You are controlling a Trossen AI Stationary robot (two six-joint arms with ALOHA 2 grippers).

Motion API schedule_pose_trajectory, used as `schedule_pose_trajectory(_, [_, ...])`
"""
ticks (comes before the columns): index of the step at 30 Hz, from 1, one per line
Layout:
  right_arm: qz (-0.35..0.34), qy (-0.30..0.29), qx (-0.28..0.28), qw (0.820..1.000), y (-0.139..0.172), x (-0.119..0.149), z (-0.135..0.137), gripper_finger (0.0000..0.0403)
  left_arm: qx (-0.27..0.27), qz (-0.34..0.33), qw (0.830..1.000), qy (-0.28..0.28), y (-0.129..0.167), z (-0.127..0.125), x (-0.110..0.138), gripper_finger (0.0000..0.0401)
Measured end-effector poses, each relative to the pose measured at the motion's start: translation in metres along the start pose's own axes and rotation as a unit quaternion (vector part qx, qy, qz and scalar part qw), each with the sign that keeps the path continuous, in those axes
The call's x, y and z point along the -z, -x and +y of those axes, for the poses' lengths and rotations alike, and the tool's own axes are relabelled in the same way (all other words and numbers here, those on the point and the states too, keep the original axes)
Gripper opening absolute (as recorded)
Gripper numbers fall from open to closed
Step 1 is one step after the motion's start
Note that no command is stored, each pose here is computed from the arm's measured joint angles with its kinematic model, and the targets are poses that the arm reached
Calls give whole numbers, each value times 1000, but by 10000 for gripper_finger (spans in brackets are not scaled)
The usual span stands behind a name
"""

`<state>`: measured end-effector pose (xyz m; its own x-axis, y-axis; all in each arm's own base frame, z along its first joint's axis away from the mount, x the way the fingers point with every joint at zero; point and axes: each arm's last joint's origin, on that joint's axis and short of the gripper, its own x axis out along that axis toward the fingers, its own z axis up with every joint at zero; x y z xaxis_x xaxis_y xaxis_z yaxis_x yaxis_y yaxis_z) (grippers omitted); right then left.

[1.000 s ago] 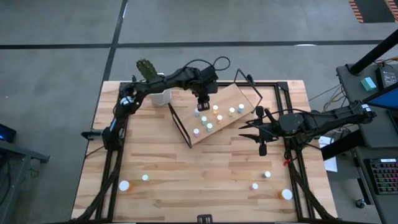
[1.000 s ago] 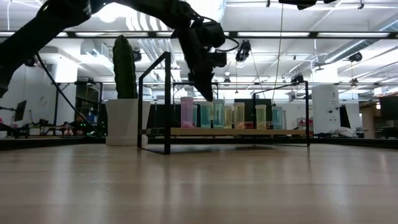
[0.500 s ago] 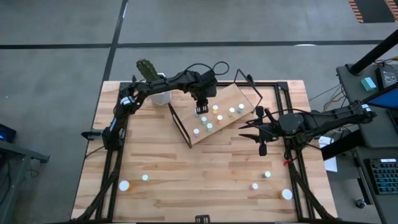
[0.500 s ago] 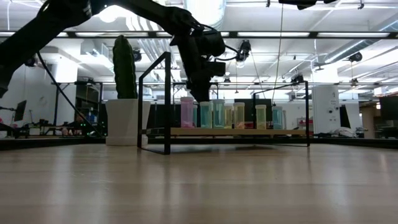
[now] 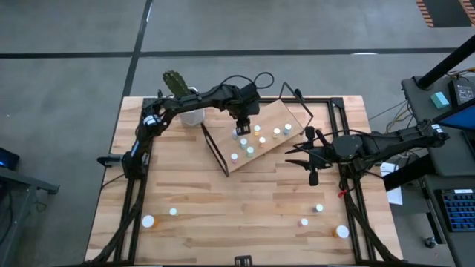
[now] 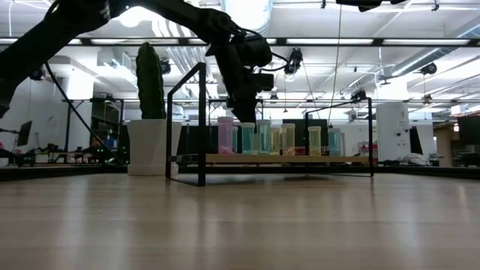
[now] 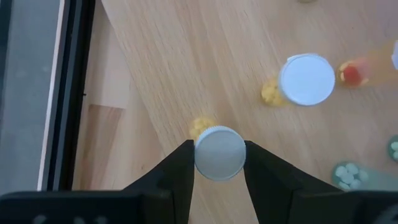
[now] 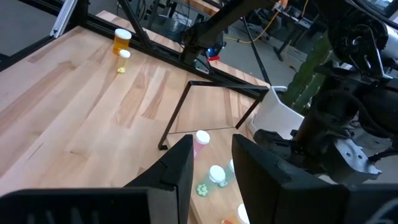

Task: Pick and place medicine bottles onto shelf by color
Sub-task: Put the yellow pill bottle on the shelf aligned with the other yellow pill bottles

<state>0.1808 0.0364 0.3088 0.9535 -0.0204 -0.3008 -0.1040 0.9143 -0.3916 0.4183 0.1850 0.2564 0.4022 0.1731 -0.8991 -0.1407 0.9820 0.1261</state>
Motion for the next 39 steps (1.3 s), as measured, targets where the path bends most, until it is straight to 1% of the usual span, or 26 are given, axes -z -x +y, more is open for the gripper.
schedule_pose_trajectory(10, [1,-1,0,1000,0,0,0,100,-1,-7,1000,4,0,0,-1,113])
schedule_pose_trajectory(16, [1,-1,-1,1000,0,0,0,100,15,-16,1000,4,0,0,-2,114])
schedule_pose_trajectory(26, [1,-1,-1,1000,0,0,0,100,14,-16,1000,5,0,1,-2,114])
schedule_pose_trajectory(34, [2,-1,-1,1000,0,0,0,100,13,-15,1000,18,0,1,-2,114])
schedule_pose_trajectory(39, [3,-1,-1,1000,0,1,0,100,2,-11,1000,19,0,2,-1,114])
